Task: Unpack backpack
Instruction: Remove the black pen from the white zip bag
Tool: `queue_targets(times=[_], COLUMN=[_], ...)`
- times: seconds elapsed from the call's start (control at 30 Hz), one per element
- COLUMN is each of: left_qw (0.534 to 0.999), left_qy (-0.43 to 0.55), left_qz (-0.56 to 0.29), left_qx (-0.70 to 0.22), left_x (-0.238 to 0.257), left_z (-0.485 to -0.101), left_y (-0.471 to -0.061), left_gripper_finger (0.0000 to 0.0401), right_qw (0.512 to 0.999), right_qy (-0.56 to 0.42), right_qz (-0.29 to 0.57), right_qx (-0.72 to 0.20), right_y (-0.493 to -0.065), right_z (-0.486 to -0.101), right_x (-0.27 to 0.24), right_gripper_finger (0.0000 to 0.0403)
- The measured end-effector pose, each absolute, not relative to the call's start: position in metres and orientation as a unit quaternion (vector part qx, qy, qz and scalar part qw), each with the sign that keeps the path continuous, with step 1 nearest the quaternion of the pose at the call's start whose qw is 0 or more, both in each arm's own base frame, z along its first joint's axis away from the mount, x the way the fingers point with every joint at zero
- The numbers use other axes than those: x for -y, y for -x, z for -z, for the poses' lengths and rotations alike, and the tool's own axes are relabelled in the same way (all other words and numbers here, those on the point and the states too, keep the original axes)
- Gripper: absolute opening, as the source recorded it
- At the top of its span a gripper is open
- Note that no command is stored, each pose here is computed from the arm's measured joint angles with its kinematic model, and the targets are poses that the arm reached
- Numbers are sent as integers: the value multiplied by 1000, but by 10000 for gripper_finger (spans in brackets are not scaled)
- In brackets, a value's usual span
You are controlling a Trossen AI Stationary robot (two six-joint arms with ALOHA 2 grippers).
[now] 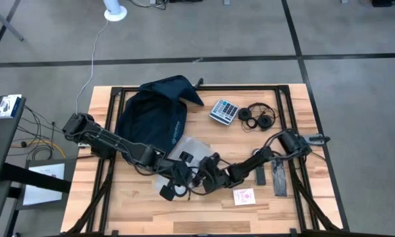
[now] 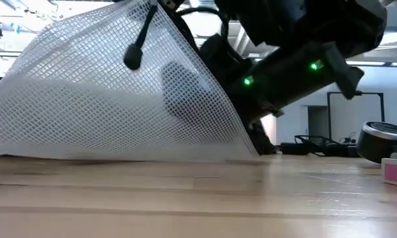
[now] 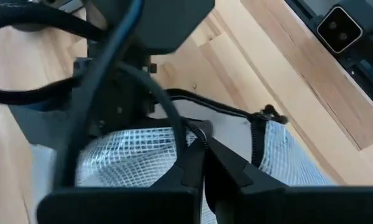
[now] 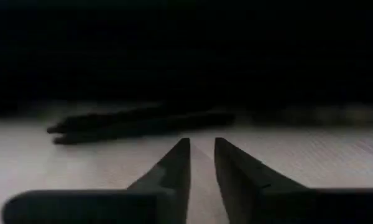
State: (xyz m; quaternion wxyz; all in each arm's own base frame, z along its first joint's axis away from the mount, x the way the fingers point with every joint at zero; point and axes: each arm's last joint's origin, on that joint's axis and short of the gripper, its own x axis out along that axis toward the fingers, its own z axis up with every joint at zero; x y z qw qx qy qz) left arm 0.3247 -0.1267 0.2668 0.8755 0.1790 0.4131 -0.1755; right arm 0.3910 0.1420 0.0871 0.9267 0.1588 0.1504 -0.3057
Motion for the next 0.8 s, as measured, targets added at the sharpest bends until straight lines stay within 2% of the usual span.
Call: queue_targets(times=[0.13, 0.3, 0.53, 0.8], left_qw=[874, 875, 874, 873], left_qy=[-183, -166, -132, -120], left_qz=[173, 149, 137, 114], left_qx=[-415, -430, -447, -459], left_x=[126, 126, 129, 124], left_z=[-266, -265, -264, -270], left_y=[-324, -322, -319, -312], left_gripper_finger=[0, 20, 122, 237], right_qw=[936, 933, 930, 914], right_qy=[-127, -108, -75, -84], right_qz=[293, 296, 286, 310], right_qx=[-151, -173, -217, -249], right_y=[-396, -393, -382, -366], right_z=[-90, -85, -78, -70], right_x=[-146, -146, -157, -165], right_gripper_finger=[100, 107, 107, 107])
